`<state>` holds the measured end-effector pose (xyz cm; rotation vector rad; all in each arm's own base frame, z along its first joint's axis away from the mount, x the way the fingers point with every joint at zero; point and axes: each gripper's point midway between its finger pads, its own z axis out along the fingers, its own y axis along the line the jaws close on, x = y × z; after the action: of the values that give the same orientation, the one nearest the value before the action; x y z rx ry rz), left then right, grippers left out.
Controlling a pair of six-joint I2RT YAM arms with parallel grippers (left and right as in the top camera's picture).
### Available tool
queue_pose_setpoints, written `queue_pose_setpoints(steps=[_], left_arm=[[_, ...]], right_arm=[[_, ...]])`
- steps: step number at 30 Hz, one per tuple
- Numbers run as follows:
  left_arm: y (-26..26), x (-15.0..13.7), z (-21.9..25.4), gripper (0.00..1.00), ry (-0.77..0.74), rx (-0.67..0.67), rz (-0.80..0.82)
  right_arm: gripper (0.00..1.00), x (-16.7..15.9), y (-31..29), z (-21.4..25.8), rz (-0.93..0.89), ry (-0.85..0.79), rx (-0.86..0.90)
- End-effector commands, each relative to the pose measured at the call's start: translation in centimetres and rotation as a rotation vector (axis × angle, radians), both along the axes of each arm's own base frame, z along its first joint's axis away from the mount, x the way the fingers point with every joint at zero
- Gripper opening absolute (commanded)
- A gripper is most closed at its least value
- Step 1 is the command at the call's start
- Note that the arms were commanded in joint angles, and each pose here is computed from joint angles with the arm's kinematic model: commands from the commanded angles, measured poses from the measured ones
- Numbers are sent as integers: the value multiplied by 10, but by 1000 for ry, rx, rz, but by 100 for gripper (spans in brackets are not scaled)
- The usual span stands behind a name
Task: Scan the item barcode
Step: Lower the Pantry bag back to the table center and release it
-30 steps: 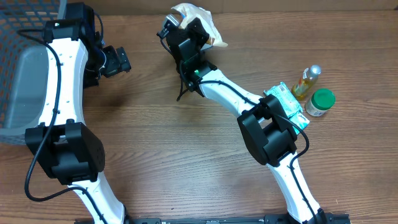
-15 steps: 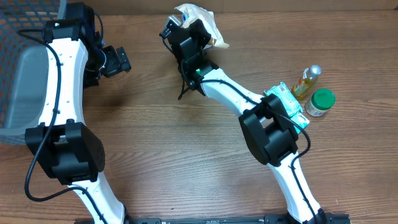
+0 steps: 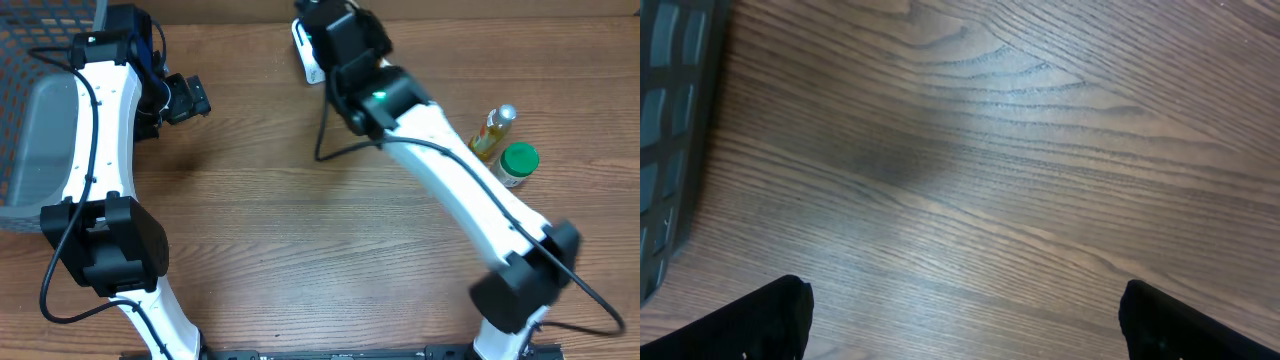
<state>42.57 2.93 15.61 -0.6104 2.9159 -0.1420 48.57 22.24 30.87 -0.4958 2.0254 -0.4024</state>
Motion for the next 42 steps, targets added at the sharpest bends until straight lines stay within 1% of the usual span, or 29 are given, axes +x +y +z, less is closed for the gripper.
queue_pose_setpoints(steps=[1, 4, 6, 9, 13, 22, 26, 36, 42], left_arm=[[-1, 2, 5, 99, -14, 2, 8], [-1, 2, 5, 99, -14, 2, 8], [-1, 2, 5, 100, -14, 2, 8], [-1, 2, 5, 100, -14, 2, 8], [0, 2, 5, 100, -14, 3, 9], [-1, 2, 5, 99, -14, 3, 7], [-1, 2, 5, 99, -14, 2, 8], [0, 2, 5, 100, -14, 3, 8], [-3, 2, 5, 100, -14, 2, 1]], right_arm=[[4, -26, 14, -26, -6, 216, 370], [4, -55, 19, -59, 11, 462, 481], [4, -75, 17, -77, 9, 609, 522], [4, -105, 15, -99, 5, 815, 555], [4, -135, 10, -123, -36, 997, 532], [4, -168, -6, -174, -80, 1154, 429], [4, -179, -12, -193, -81, 1198, 394], [4, -186, -16, -227, -98, 1220, 386], [4, -191, -19, -239, -110, 1228, 379]])
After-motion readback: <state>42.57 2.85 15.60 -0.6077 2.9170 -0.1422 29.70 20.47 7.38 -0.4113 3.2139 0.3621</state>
